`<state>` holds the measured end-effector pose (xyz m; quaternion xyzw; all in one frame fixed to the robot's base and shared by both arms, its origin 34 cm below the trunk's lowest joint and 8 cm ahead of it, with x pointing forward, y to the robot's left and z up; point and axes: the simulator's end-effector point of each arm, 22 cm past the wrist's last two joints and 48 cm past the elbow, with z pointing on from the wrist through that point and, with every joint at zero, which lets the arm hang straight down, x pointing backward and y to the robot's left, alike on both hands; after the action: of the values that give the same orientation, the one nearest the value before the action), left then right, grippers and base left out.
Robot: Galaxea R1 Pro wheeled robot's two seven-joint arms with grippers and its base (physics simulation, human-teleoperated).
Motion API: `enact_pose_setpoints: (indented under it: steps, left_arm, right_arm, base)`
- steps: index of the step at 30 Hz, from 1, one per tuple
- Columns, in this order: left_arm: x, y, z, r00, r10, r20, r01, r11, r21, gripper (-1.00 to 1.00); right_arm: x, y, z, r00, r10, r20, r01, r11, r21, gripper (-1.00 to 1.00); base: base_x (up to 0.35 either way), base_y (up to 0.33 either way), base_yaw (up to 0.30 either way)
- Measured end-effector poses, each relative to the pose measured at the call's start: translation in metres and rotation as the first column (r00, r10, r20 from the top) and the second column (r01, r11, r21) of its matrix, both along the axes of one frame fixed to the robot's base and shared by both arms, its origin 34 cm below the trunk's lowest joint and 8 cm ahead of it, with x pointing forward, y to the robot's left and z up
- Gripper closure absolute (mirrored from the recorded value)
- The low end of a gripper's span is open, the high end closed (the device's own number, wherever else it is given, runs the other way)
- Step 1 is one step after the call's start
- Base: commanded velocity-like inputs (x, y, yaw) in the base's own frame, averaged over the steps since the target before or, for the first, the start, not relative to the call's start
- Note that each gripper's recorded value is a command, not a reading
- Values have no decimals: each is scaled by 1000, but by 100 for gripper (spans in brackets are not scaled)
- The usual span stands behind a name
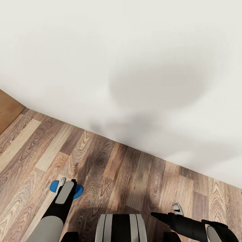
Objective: In the bedroom, move the book from the bed onto either nightstand, and place the two sandals side by side next to the bed.
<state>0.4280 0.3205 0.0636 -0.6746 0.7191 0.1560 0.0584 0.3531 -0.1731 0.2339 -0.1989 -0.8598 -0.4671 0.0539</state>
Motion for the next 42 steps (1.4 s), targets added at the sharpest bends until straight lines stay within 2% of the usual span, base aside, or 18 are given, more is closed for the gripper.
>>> enact_pose_setpoints:
  steps: [20,28,42]
  left_arm:
    - [0,-1,-1,1000,-3,1,3,1000,-4,-100]
    - [8,-1,-2,999,-15,35,15,1000,-9,-100]
    - [9,-2,-2,999,-18,42,18,1000,-10,-100]
  right_arm:
    - [0,1,0,1000,-1,0,1,1000,1,-100]
    - [0,0,0,1000,0,0,0,1000,1,-100]
    - [0,1,0,1000,-1,0,1,1000,1,-100]
  base:
    - [2,0,0]
    - [139,0,0]
    - [30,0,0]
